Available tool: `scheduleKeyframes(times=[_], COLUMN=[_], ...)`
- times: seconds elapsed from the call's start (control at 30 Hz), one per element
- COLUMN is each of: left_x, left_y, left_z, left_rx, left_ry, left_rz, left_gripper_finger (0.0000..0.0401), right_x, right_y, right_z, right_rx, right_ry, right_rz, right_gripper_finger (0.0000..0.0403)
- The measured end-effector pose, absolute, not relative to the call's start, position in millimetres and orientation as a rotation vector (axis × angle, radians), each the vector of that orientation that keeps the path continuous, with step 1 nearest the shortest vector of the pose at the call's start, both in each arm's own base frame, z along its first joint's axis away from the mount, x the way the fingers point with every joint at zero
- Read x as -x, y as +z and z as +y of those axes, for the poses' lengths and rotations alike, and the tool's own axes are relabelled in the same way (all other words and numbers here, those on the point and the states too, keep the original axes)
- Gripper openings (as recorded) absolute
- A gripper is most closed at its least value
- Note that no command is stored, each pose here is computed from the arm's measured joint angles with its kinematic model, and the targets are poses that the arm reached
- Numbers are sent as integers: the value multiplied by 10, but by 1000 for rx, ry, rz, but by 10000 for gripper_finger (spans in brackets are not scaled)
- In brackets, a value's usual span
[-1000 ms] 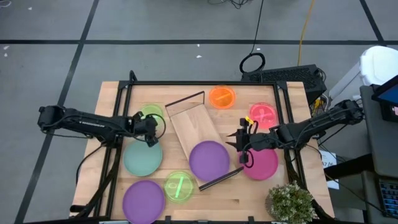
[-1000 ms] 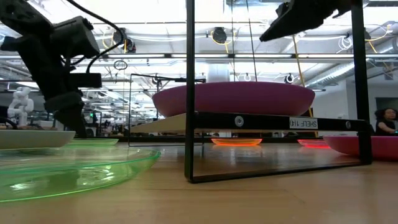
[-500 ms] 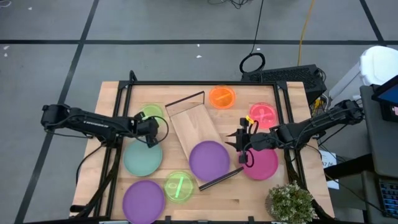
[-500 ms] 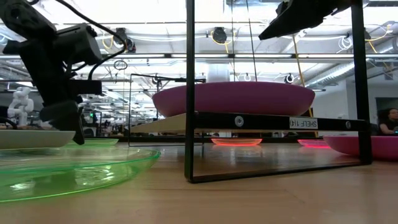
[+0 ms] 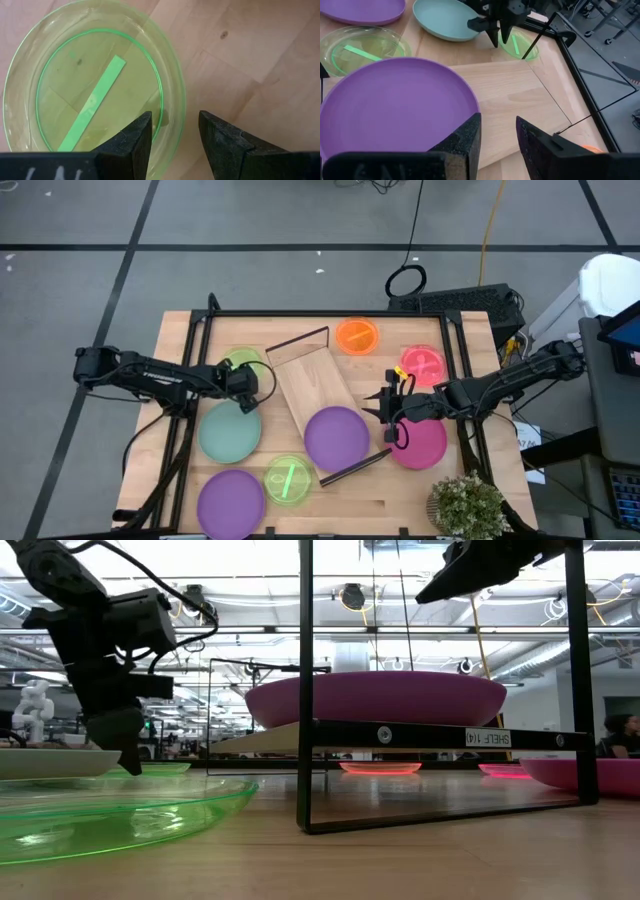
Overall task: Place and stack plates onto a shelf
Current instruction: Put the top yellow green plate on the shelf
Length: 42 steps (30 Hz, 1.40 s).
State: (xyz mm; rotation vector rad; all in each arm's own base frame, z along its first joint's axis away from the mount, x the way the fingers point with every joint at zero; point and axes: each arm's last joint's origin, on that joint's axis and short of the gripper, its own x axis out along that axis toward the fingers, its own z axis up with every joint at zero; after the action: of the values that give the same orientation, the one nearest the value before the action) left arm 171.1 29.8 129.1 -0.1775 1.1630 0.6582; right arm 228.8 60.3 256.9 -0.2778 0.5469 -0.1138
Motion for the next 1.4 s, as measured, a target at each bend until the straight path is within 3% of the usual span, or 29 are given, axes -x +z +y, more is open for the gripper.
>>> scheduleKeyframes(times=[0.43,0.7,0.9,1.4], left_x=[-1789,-1785,-1774,-1880], left_y=[1178,1159,1152,1448], left_z=[299,289,295,299], left_rx=[95,81,53,15], left_ry=[644,639,639,683], left_rz=[1255,1258,1269,1343], left_gripper_finger=[162,62,8,2], right_x=[-2330,-2328,-2328,-2328], right_y=[2624,2620,2620,2619], right_z=[575,575,575,575], right_rx=[251,262,262,275], right_ry=[-132,-129,-129,-125], right_rz=[485,490,491,492], right_gripper_finger=[105,105,105,105])
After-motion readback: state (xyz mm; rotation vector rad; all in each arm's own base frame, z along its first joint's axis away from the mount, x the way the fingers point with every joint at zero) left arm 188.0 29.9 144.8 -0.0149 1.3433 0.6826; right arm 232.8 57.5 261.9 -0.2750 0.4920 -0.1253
